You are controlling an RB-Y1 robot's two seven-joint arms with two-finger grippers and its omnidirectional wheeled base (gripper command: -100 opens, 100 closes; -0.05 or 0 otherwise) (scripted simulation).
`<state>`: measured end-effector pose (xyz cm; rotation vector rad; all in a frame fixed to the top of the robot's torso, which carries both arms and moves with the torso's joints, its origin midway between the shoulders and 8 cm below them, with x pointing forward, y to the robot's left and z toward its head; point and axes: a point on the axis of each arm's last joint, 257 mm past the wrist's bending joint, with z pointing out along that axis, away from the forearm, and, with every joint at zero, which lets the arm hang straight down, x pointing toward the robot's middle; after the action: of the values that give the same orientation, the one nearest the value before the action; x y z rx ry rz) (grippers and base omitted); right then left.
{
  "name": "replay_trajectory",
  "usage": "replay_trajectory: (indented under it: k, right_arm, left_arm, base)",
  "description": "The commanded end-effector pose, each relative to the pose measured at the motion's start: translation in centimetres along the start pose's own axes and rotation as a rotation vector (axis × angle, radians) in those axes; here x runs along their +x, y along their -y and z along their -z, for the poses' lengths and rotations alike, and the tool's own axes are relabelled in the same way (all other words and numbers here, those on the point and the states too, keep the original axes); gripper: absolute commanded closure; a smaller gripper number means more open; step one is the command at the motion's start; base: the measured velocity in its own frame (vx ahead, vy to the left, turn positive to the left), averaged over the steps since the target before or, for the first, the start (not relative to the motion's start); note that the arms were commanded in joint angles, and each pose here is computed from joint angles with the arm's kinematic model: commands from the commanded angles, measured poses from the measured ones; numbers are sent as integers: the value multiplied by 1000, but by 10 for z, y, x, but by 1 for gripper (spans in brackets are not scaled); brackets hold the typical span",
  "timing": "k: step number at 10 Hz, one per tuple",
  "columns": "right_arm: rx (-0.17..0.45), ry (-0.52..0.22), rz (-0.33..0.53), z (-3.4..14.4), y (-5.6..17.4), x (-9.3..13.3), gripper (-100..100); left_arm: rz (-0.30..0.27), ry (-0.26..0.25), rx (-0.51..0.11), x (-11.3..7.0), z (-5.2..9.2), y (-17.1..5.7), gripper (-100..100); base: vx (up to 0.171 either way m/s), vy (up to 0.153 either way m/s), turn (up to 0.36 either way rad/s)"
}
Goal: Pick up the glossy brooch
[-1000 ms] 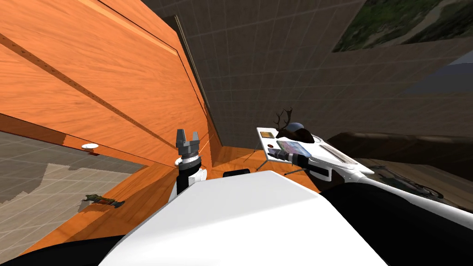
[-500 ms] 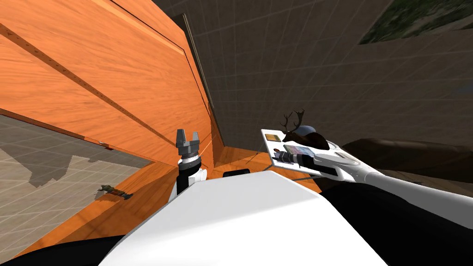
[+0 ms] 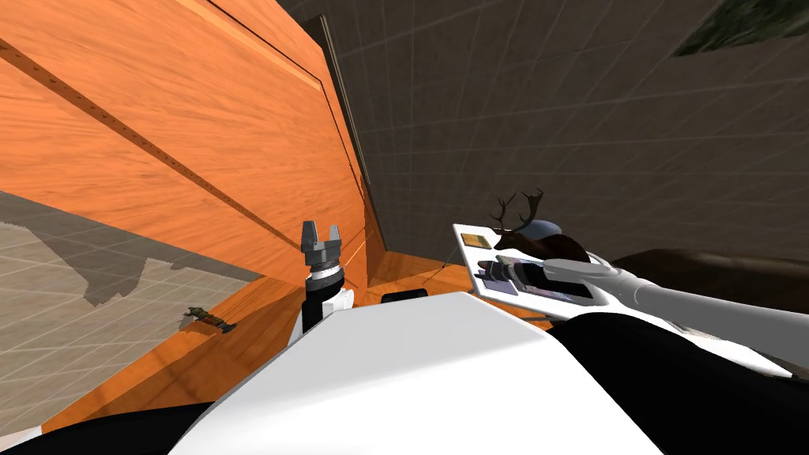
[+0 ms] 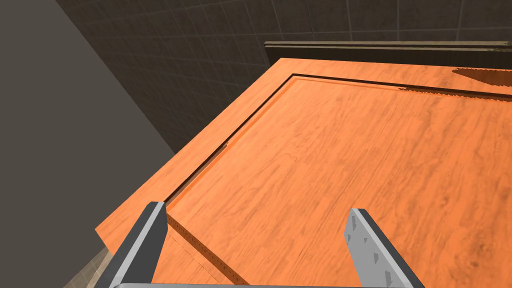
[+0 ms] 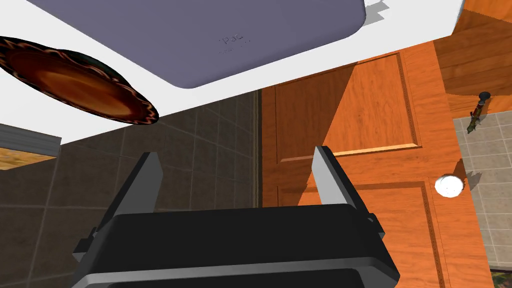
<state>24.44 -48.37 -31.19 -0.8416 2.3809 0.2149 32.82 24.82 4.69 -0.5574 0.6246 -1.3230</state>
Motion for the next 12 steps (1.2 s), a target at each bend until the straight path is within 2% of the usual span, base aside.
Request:
replay_trajectory:
  k: [1,2,3,6,7,9,12]
  right_arm:
    - [-9,-72,43,9,5,17,-100]
    - [-21,-131,74,17,8,34,-100]
    - [-21,-139,84,18,10,33,-100]
    - [-73,-307,149,46,10,83,-100]
    - [-73,-308,150,46,10,83,-100]
    - [-113,-399,171,65,4,112,-100]
    - [-131,-435,177,73,1,124,-100]
  left_arm:
    - [0,0,0,0,0,0,0]
    - [0,0,0,0,0,0,0]
    - [0,0,0,0,0,0,0]
    - [0,0,0,0,0,0,0]
    - [0,0,0,0,0,0,0]
    - [0,0,0,0,0,0,0]
    - [0,0,0,0,0,0,0]
  base:
    - [77,18,126]
    - [126,30,208]
    - [94,6,41]
    - [92,-11,123]
    - [58,5,34]
    - [52,9,75]
    - [31,-1,39]
